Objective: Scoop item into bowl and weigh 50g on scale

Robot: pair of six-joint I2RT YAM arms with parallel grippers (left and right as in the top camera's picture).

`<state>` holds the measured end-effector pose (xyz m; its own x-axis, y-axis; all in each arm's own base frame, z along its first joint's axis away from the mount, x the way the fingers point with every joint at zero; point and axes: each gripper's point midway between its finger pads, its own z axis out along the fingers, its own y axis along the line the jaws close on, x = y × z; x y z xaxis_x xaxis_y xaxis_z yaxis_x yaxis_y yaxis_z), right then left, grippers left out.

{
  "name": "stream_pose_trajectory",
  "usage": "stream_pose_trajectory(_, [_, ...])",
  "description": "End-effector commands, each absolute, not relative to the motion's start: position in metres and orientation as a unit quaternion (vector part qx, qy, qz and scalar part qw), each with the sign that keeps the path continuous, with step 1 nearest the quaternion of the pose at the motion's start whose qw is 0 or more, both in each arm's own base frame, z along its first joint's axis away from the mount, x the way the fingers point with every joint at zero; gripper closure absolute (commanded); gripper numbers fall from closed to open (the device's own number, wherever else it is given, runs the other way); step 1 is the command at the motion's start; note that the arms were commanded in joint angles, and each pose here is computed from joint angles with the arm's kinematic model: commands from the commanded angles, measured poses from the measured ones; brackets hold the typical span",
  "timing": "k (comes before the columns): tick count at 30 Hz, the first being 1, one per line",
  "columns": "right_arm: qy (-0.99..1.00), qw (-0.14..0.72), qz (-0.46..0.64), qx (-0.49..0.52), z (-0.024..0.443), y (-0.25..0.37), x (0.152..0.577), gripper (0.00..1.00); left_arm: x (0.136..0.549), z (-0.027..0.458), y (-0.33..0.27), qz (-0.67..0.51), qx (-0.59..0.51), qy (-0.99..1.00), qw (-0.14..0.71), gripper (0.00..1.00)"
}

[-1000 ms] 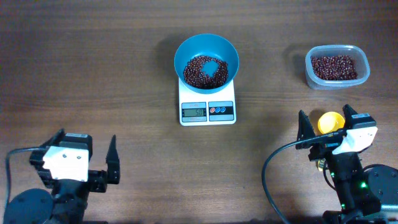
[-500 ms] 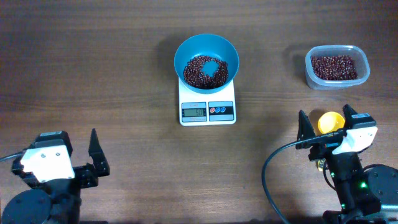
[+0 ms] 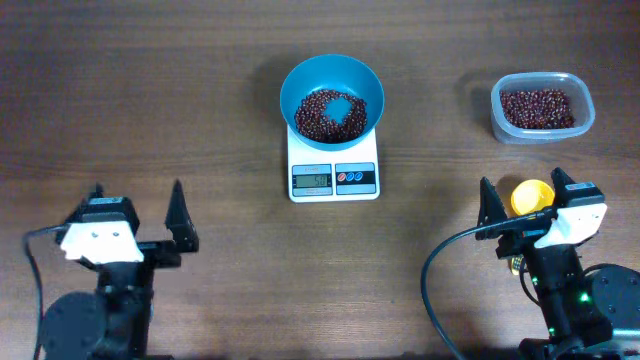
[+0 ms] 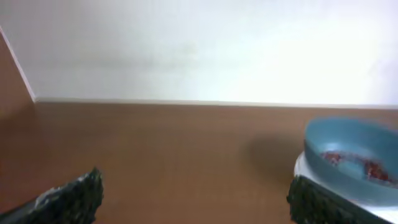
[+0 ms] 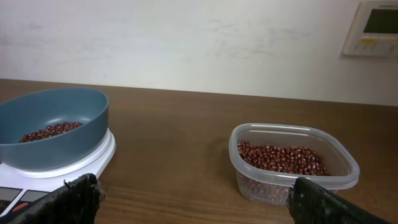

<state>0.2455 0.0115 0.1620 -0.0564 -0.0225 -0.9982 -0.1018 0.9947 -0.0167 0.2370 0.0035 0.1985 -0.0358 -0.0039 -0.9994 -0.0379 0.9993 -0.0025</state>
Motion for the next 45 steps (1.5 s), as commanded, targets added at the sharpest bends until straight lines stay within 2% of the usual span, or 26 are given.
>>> stream_pose_trajectory(1, [0.728, 0.683, 0.032, -0.045, 0.159, 0.013, 0.245, 0.01, 0.242, 0.191, 0.000, 0.000, -0.011, 0.707, 0.707, 0.01])
stream_pose_trajectory(11, [0.728, 0.683, 0.032, -0.045, 0.159, 0.013, 0.245, 0.01, 0.246, 0.156, -0.002, -0.011, -0.001, 0.735, 0.678, 0.01])
stream_pose_trajectory(45, [0.728, 0.683, 0.032, -0.045, 0.159, 0.013, 0.245, 0.01, 0.246, 0.156, -0.009, -0.020, 0.011, 0.734, 0.679, 0.01])
